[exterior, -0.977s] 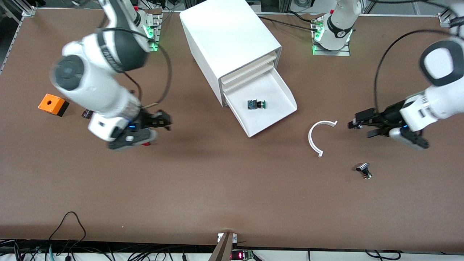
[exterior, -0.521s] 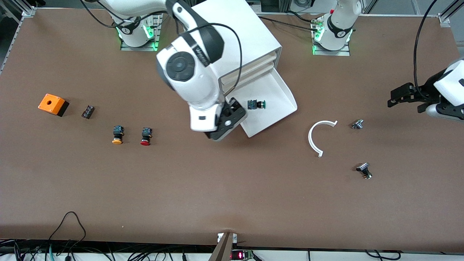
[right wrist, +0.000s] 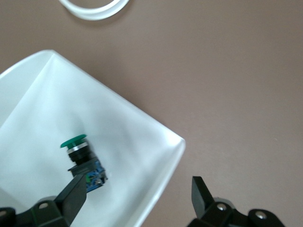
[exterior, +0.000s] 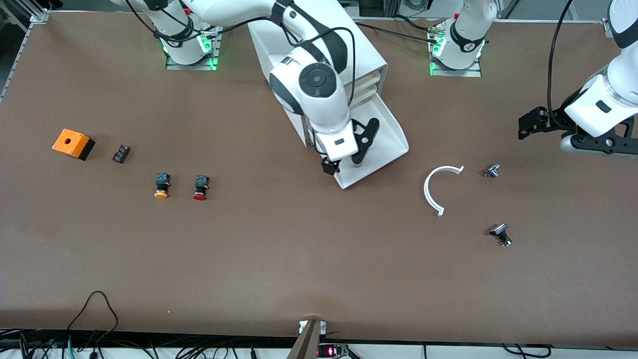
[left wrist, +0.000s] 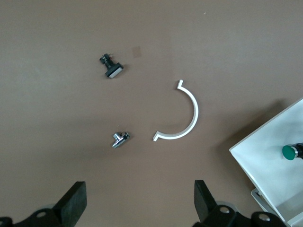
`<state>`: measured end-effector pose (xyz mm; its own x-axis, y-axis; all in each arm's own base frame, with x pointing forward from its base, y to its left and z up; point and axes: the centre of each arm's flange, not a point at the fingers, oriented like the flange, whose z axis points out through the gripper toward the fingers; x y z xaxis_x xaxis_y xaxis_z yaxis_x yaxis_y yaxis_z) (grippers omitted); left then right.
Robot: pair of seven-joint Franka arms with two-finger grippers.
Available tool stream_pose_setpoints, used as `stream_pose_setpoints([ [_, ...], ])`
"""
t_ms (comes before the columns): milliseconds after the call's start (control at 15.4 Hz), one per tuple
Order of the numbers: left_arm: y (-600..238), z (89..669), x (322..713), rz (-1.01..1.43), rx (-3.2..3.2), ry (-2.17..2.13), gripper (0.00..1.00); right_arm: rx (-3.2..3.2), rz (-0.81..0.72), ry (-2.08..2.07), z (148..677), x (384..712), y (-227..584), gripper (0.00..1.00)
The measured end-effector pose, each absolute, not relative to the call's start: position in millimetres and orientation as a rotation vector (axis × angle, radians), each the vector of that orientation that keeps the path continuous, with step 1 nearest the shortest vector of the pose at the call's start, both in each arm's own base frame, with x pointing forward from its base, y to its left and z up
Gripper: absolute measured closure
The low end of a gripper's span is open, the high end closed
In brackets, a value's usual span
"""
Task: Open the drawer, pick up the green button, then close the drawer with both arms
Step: 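Lower the right gripper into the drawer and grasp the green button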
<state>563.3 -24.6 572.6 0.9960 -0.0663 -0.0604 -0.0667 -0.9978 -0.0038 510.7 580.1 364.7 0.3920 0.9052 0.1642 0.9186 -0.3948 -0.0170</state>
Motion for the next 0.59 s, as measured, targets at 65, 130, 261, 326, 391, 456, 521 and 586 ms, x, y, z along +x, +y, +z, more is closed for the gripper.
stream_pose_setpoints([
  [65,-18.4,571.3,561.1,0.100,-3.131,0.086,0.00,-2.524,-0.191,-1.721,357.3,498.5,590.9,0.01],
  [130,-14.0,570.0,559.8,0.105,-3.131,0.073,0.00,-2.515,-0.183,-1.763,349.3,487.3,600.5,0.01],
  [261,-11.4,569.3,559.3,0.108,-3.131,0.066,0.00,-2.505,-0.163,-1.813,334.2,474.5,611.1,0.01],
  [326,-11.5,569.3,559.3,0.108,-3.131,0.065,0.00,-2.508,-0.156,-1.828,328.3,473.5,611.9,0.01],
  [391,-11.5,569.3,559.3,0.108,-3.131,0.064,0.00,-2.513,-0.149,-1.840,322.3,474.1,611.3,0.01],
  [456,-11.5,569.3,559.3,0.108,-3.131,0.062,0.00,-2.516,-0.138,-1.849,316.3,474.3,610.7,0.01],
  [521,-11.5,569.3,559.3,0.108,-3.131,0.061,0.00,-2.515,-0.122,-1.860,309.5,473.2,610.5,0.01],
  [586,-11.5,569.3,559.3,0.108,-3.131,0.060,0.00,-2.510,-0.101,-1.878,301.5,470.1,611.0,0.01],
])
